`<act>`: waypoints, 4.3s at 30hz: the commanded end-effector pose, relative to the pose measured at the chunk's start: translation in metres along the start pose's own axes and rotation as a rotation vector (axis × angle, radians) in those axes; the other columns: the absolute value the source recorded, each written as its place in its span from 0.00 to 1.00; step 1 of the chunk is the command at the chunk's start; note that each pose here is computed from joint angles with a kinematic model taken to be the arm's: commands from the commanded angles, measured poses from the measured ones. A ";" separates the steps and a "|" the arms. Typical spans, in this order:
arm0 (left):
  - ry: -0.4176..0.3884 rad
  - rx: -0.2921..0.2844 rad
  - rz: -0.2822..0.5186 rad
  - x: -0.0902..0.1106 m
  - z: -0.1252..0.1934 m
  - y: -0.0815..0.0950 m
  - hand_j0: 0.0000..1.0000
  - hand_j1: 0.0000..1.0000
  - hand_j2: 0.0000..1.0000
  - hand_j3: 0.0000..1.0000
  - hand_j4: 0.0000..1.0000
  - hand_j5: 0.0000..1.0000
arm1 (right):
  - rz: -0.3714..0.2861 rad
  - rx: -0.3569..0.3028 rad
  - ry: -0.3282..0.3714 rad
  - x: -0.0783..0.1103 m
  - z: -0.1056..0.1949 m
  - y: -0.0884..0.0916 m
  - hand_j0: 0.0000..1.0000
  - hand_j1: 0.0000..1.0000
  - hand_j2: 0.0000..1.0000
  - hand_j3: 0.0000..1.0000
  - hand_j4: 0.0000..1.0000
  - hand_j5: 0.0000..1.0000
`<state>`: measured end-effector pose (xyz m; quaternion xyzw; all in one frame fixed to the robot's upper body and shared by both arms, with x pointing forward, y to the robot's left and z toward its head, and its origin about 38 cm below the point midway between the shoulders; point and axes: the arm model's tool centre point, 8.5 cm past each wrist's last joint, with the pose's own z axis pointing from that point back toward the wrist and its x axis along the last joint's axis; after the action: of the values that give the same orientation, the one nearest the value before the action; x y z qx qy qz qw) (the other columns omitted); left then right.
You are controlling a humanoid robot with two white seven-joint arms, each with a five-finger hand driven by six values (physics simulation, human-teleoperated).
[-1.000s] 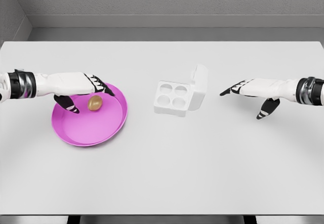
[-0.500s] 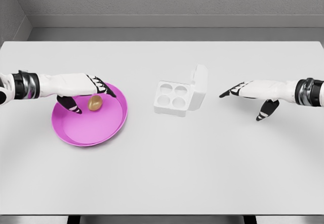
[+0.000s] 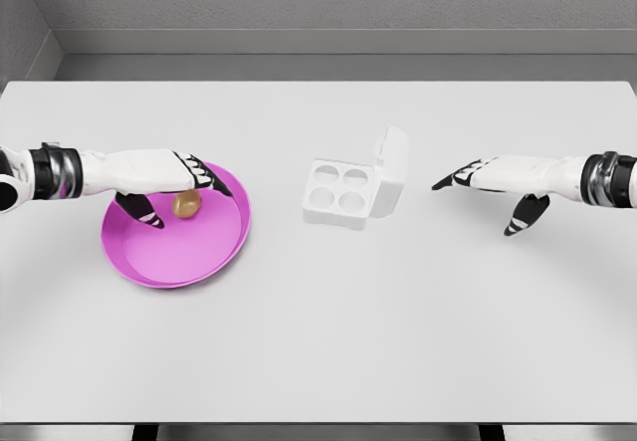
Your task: Pack egg into the box and close the box lid
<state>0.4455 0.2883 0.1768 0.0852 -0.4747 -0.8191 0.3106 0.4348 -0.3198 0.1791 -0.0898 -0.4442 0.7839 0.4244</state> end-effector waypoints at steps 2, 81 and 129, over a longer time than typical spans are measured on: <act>0.000 0.004 0.007 0.000 -0.001 0.000 0.94 0.94 0.94 0.94 0.94 0.94 | -0.003 -0.001 -0.002 0.000 0.000 0.000 1.00 1.00 1.00 1.00 1.00 1.00; 0.014 -0.021 0.045 -0.006 -0.010 -0.017 0.52 0.52 0.52 0.52 0.52 0.52 | 0.056 -0.004 -0.046 0.005 0.008 -0.005 1.00 1.00 1.00 1.00 1.00 1.00; -0.251 0.203 0.091 0.055 -0.043 0.041 0.43 0.43 0.43 0.43 0.43 0.43 | 0.060 -0.010 -0.047 0.006 0.009 -0.009 1.00 1.00 1.00 1.00 1.00 1.00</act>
<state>0.4378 0.2125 0.1953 -0.0049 -0.5877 -0.7610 0.2747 0.4320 -0.3186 0.1924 -0.0879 -0.4543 0.7972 0.3877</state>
